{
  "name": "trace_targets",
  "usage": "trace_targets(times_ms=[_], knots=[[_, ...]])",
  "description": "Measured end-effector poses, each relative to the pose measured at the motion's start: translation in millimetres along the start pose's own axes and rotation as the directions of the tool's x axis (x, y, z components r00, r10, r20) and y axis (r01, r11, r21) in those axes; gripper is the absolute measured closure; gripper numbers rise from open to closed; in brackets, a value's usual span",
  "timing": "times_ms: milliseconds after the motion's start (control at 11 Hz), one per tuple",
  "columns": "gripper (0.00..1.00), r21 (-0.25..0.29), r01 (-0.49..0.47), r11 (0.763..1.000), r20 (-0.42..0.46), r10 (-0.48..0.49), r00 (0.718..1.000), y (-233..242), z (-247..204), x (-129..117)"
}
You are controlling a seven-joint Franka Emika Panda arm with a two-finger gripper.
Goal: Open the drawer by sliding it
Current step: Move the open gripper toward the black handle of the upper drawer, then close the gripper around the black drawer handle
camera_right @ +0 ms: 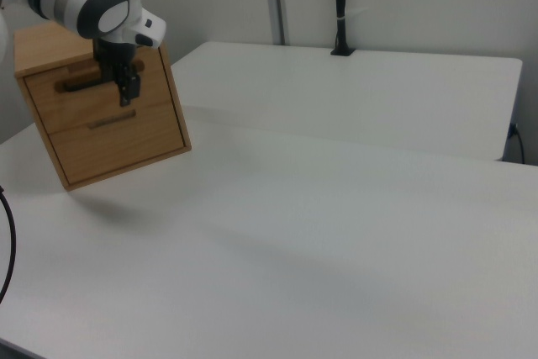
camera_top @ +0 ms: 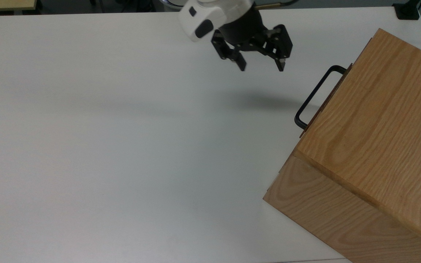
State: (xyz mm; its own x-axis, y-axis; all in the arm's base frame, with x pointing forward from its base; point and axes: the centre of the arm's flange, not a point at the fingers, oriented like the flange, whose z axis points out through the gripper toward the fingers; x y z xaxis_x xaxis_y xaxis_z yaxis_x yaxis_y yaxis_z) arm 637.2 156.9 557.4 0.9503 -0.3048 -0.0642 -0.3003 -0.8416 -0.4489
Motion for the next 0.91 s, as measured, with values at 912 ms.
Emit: trace_targets(times_ms=[912], knots=[[0.5,0.139,-0.029,0.99,-0.137,0.048,0.989,-66,54,-5]])
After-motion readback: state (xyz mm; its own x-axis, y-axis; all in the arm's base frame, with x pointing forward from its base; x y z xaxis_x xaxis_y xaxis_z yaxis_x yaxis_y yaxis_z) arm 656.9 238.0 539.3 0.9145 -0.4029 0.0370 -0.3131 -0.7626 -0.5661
